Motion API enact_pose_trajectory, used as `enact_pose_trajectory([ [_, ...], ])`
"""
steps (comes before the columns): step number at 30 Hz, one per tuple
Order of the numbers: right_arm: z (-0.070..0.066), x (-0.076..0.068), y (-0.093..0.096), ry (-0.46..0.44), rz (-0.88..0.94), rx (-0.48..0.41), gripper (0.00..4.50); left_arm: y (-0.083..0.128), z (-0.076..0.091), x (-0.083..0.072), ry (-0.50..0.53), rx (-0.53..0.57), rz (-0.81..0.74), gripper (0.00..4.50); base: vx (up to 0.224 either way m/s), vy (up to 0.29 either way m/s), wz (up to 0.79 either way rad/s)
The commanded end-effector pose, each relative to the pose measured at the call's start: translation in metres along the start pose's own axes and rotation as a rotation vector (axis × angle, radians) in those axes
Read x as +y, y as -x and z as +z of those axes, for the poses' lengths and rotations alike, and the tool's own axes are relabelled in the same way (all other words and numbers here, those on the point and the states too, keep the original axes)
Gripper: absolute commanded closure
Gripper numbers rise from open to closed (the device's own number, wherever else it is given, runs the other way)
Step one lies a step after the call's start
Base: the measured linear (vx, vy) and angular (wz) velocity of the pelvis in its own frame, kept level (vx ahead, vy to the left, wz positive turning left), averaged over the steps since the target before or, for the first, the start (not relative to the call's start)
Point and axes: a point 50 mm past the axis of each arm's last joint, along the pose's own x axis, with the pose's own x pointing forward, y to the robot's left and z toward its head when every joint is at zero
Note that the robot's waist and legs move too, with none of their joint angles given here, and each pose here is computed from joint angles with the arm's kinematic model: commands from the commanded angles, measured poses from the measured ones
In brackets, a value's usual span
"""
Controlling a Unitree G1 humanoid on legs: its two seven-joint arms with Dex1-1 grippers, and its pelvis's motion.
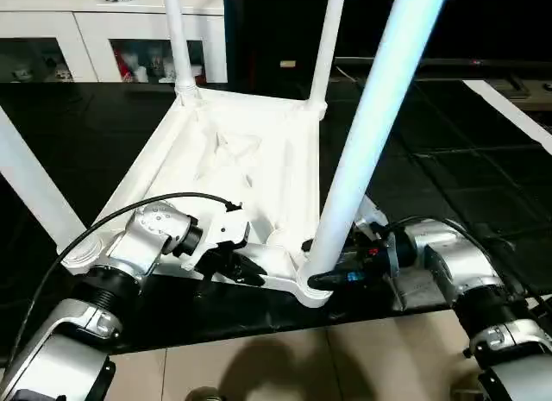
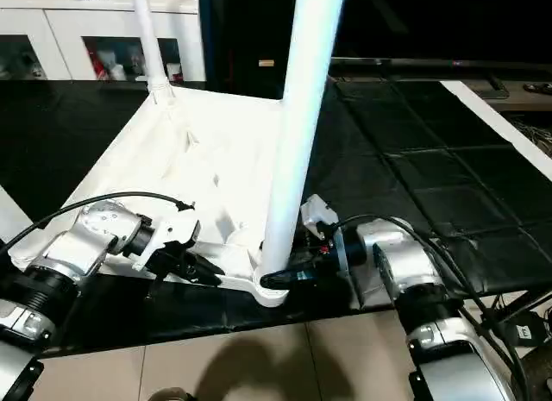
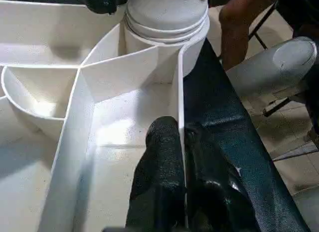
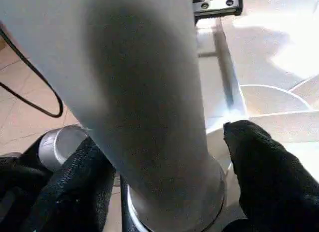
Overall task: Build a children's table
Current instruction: Rotate leg to tighten
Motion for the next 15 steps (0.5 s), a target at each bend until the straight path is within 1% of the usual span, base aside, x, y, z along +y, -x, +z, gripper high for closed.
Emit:
enact_pose_trajectory([
  [1, 0.008, -0.002, 0.004, 0.013, 0.008, -0.008, 1.30, -0.006, 0.006, -0.001, -0.035, 0.003, -0.070, 4.50, 0.000, 0.000, 0.00],
  [4, 0.007, -0.002, 0.004, 0.011, 0.013, -0.009, 1.47, -0.005, 0.005, -0.001, -0.034, 0.001, -0.064, 4.50, 0.000, 0.000, 0.00],
  [7, 0.006, -0.001, 0.004, 0.007, 0.017, -0.010, 1.81, -0.005, 0.005, 0.000, -0.032, -0.004, -0.055, 4.50, 0.000, 0.000, 0.00],
  [12, 0.005, 0.001, 0.002, -0.004, 0.026, -0.029, 2.12, -0.006, 0.005, 0.004, -0.007, -0.021, 0.002, 4.50, 0.000, 0.000, 0.00],
  [14, 0.005, 0.000, 0.000, -0.008, 0.007, -0.051, 2.18, -0.007, 0.006, 0.008, 0.010, -0.030, 0.049, 4.50, 0.000, 0.000, 0.00],
  [15, 0.006, -0.001, -0.001, -0.004, -0.029, -0.083, 2.24, -0.008, 0.007, 0.012, 0.035, -0.040, 0.115, 4.50, 0.000, 0.000, 0.00],
])
